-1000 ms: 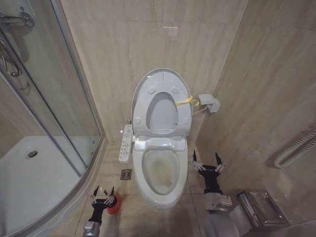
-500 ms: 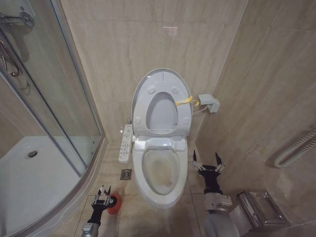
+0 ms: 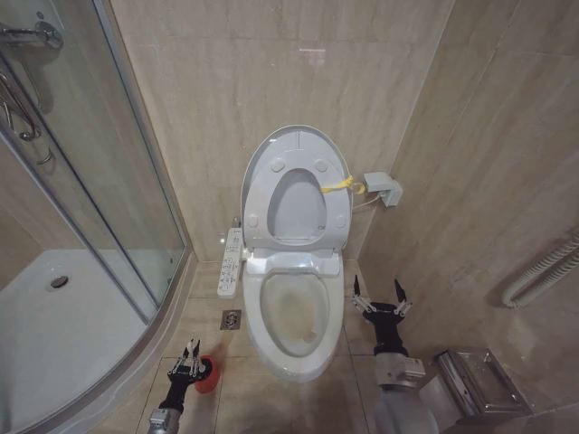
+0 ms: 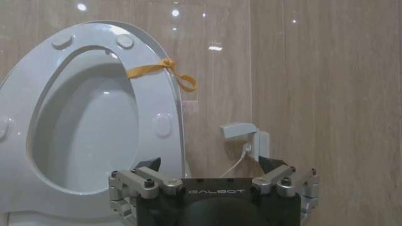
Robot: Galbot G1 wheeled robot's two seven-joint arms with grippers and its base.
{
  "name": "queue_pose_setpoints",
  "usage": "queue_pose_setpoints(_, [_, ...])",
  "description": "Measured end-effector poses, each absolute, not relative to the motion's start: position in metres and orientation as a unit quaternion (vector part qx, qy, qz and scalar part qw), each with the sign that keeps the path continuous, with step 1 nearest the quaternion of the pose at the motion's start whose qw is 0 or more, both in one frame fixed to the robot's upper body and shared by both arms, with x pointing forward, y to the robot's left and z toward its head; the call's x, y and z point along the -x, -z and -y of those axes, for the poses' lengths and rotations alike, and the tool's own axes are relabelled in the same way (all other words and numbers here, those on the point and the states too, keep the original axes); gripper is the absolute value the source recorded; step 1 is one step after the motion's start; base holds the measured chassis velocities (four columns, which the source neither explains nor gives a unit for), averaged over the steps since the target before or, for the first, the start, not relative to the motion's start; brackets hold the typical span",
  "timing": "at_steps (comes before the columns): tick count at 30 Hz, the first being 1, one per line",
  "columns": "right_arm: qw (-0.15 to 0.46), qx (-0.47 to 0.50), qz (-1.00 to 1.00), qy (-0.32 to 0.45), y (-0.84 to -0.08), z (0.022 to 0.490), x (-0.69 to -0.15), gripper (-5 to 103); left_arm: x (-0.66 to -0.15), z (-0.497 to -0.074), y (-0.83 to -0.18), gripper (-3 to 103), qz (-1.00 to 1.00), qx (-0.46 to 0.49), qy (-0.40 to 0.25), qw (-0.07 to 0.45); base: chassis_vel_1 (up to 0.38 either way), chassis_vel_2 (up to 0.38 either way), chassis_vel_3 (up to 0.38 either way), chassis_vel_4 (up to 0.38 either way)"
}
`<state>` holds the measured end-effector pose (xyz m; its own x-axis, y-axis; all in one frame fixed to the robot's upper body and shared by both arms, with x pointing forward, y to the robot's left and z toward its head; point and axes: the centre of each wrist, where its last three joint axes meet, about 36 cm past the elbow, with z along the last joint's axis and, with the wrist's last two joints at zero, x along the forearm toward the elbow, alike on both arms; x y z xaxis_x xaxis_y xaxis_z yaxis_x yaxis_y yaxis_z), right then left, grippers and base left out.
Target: Open the toilet lid, clean the toilet bowl with a toilet brush, close the toilet lid, and flush.
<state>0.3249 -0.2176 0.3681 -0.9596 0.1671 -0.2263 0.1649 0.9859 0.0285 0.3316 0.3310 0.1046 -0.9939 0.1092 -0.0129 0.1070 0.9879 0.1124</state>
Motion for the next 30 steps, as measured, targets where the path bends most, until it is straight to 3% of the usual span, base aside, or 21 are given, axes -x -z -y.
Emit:
queue_pose_setpoints(15, [0.115,-0.084,-0.99,-0.005,-0.368,0.218,-0.325,100,-0.317,-0.308,-0.148,19,-0.994,-0.059,-0.043,0.082,0.0,0.0,0.0,0.0])
queue_pose_setpoints(30, [0.115,-0.084,-0.99,-0.005,-0.368,0.218,-0.325,100,-0.272,-0.297,-0.255,19,-0.977,-0.077,-0.043,0.193,0.0,0.0,0.0,0.0])
